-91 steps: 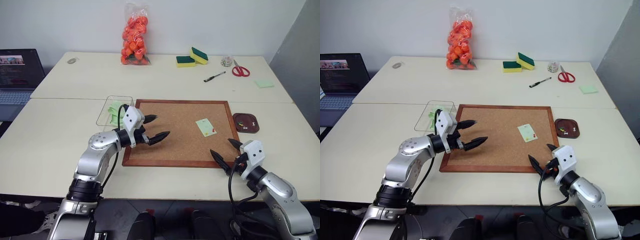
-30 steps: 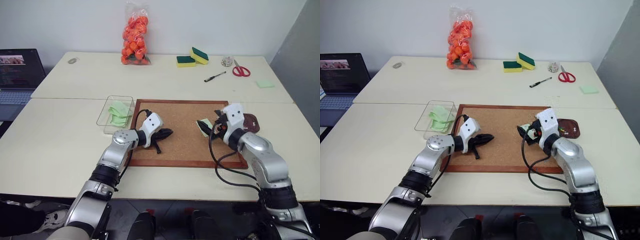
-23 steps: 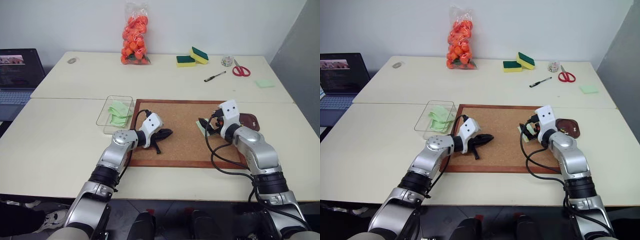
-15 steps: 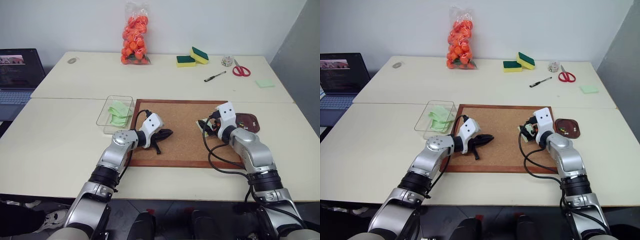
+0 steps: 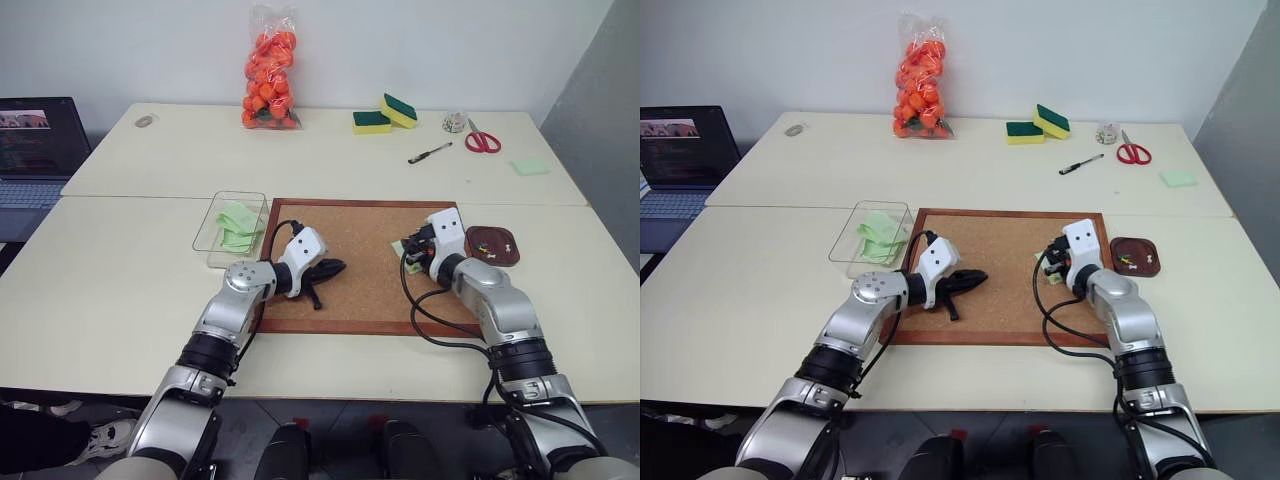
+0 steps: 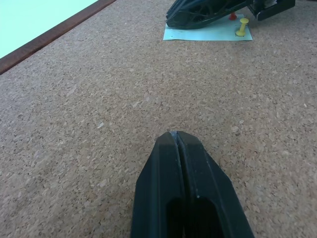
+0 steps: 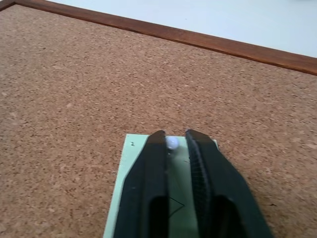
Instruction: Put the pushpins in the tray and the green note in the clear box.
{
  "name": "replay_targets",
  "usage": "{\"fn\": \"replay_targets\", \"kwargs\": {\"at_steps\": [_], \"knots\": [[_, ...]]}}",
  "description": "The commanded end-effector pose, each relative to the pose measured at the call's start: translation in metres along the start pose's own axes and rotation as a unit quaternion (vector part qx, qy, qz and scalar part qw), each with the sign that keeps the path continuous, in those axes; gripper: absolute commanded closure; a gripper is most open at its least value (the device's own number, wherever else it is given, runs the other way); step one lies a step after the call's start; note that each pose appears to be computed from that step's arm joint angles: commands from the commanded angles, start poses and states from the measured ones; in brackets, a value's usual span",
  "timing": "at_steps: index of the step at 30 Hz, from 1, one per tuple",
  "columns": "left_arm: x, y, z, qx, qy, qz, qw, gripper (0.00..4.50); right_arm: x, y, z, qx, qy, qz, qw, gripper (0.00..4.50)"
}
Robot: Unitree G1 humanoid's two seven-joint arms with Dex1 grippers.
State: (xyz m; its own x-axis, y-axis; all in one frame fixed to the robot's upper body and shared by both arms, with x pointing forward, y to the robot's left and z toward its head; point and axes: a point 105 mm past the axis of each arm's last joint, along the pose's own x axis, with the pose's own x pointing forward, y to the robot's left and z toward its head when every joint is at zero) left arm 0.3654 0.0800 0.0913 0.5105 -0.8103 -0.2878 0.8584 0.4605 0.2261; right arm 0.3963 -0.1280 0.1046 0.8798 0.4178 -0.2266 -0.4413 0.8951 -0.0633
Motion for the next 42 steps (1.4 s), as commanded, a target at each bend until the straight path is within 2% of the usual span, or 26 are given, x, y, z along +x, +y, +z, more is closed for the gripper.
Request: {"fn": "replay_targets", "kwargs": {"at_steps": [1,8,15,31,36,42], "knots": [[0.001,-0.007,-0.003,0.005,0.008,-0.010,1.000,4.50,0.000,-0.004,0.018,-0.007,-0.029,-0.005,1.000,4.49],[0.001,-0.009,-0.005,0.004,0.011,-0.013,1.000,4.50,-0.001,-0.005,0.027,-0.004,-0.045,-0.006,0.999,4.49],[0.002,-0.013,-0.009,0.001,0.020,-0.020,1.000,4.50,-0.008,0.000,0.047,-0.012,-0.090,-0.002,0.996,4.49],[0.002,-0.016,-0.011,0.000,0.026,-0.025,0.999,4.50,-0.024,-0.001,0.058,-0.010,-0.123,-0.011,0.992,4.49],[0.001,-0.016,-0.011,0.000,0.025,-0.023,0.999,4.50,-0.055,-0.029,0.069,-0.025,-0.143,-0.065,0.987,4.49],[0.001,-0.018,-0.010,-0.003,0.021,-0.024,0.999,4.50,-0.097,-0.067,0.051,-0.055,-0.105,-0.139,0.983,4.49]]}}
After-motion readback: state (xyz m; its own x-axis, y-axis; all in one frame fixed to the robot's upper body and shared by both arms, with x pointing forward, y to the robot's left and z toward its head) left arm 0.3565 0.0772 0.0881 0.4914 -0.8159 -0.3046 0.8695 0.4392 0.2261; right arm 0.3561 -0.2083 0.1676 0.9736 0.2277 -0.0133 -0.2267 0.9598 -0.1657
